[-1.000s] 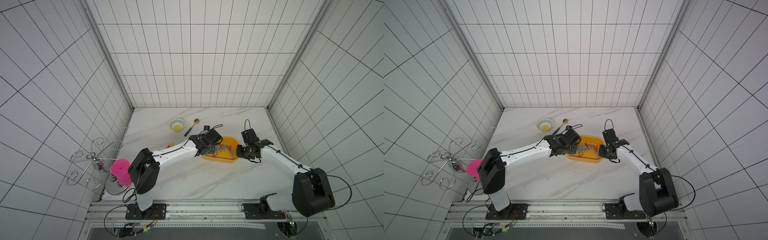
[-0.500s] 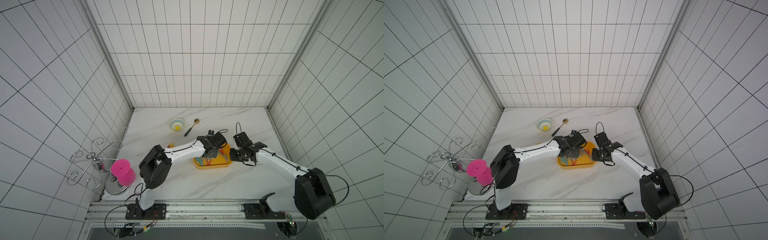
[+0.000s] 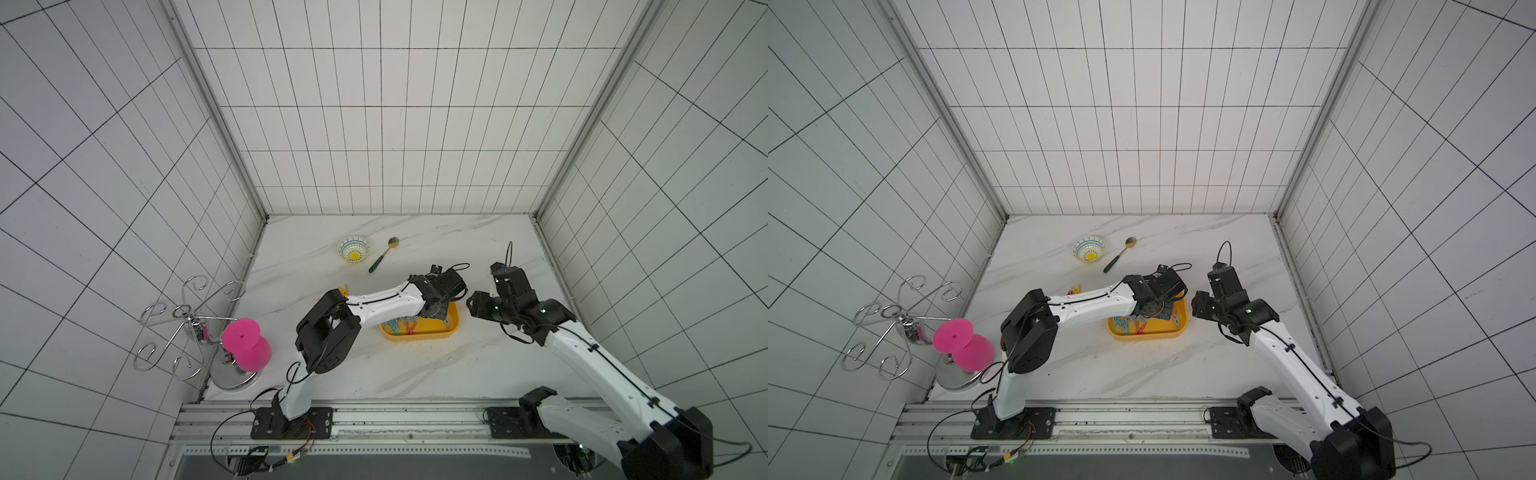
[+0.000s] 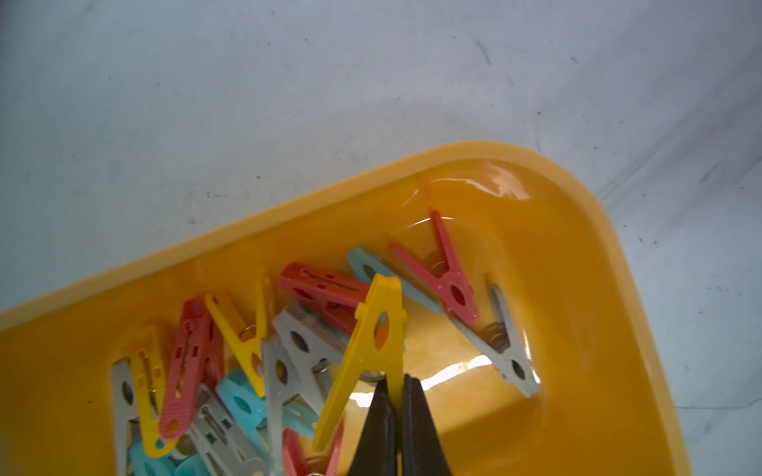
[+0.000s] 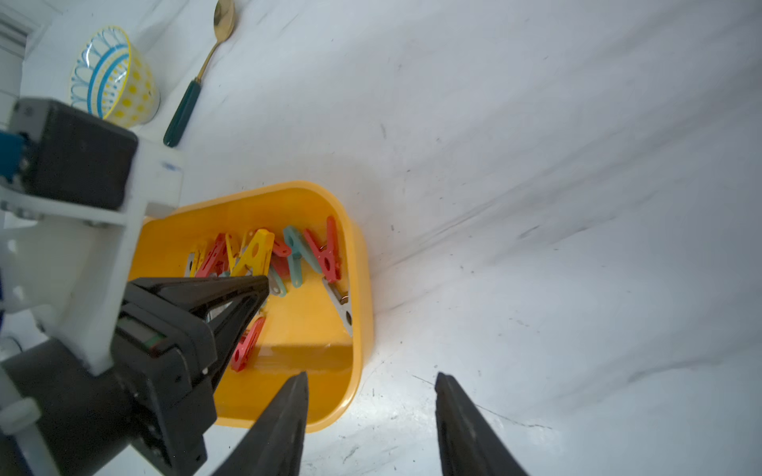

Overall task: Put the clothespins into the storage box
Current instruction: Place the clothespin in the storage box.

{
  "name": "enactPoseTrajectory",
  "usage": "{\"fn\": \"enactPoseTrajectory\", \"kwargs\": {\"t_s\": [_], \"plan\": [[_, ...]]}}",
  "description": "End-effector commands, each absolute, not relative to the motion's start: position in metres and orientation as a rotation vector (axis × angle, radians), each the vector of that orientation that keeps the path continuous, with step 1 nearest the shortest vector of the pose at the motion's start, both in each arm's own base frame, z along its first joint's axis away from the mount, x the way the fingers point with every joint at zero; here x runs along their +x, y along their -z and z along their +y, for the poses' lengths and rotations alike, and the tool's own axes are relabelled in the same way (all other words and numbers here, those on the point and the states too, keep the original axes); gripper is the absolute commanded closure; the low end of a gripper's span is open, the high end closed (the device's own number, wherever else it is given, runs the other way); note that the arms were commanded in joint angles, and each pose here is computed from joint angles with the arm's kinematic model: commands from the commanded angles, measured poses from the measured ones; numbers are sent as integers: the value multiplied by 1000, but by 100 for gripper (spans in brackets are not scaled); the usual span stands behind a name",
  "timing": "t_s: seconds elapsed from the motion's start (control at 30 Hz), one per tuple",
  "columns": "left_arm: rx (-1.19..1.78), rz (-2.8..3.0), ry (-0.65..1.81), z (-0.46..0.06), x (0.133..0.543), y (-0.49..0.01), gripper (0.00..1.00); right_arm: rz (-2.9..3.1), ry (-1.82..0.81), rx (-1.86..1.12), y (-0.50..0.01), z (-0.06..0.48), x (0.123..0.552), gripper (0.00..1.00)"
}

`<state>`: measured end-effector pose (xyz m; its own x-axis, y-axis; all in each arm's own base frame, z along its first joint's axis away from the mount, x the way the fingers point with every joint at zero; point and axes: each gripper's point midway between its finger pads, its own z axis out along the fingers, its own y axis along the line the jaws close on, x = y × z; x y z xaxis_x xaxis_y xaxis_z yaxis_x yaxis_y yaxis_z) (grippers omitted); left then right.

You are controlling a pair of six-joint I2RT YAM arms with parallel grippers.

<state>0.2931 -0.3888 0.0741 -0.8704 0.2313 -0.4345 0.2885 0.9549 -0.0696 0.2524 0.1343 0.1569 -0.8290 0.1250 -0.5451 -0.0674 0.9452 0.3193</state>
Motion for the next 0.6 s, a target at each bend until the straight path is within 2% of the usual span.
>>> {"fn": "enactPoseTrajectory", "kwargs": {"t_s": [0.0,0.17,0.33,0.43,0.57], "plan": [[401,2672,227,-409,291,-69,95,2591,-308,93,-142,105,242,45],[440,2696,232,-421,288,-54,92,2589,-286,137,-142,96,245,45],[470,2713,222,-420,284,-48,86,2591,-287,147,-141,95,247,44],[459,2686,220,-414,285,-61,79,2589,-292,149,-140,96,248,44],[436,2615,224,-402,288,-94,76,2602,-287,147,-137,96,247,44]]}}
